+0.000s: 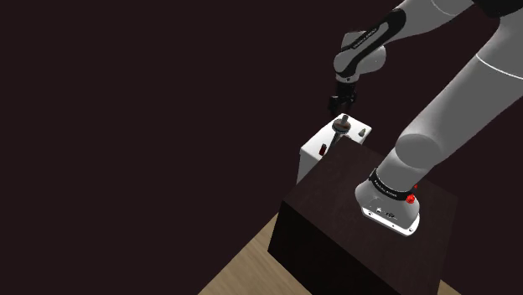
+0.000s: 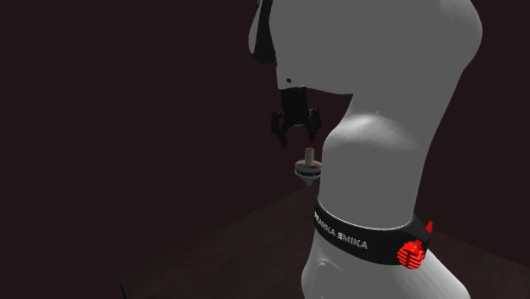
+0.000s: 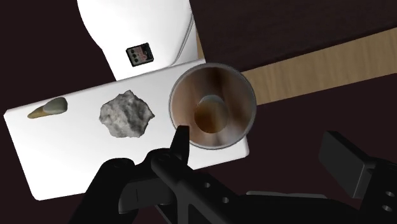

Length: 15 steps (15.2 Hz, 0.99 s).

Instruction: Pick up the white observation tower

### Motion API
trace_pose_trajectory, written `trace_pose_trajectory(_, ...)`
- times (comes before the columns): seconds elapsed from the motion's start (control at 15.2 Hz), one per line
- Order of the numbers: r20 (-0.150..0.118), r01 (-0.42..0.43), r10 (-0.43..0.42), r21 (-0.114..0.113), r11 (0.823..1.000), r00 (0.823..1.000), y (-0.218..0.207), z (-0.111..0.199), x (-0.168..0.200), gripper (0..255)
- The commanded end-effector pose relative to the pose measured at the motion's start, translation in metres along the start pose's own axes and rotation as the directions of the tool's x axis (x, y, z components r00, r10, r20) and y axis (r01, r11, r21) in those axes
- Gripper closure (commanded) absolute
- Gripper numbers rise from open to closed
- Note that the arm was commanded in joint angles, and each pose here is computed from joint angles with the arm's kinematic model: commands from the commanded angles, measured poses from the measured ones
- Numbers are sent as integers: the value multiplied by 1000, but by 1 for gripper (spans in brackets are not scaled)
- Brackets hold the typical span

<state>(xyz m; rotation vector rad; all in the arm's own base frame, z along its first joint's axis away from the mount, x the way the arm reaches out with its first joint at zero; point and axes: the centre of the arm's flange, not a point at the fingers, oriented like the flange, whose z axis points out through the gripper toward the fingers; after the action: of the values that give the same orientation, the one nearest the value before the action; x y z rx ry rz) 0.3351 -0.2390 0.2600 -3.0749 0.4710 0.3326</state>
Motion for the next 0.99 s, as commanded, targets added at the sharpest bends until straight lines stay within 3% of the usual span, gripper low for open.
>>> trace_pose_trajectory(0.0,4,-15,15,0,1000,1000,14,20,12,0)
trace_pose_trajectory(0.66,11,-32,32,3,999,999,29,82,32,0)
trace_pose_trajectory(0.79,11,-32,32,3,999,999,29,82,32,0)
trace_pose_trajectory(0.86,11,-32,32,3,999,999,29,83,33,255)
trace_pose_trajectory(0.92,11,-32,32,3,999,999,29,83,33,255)
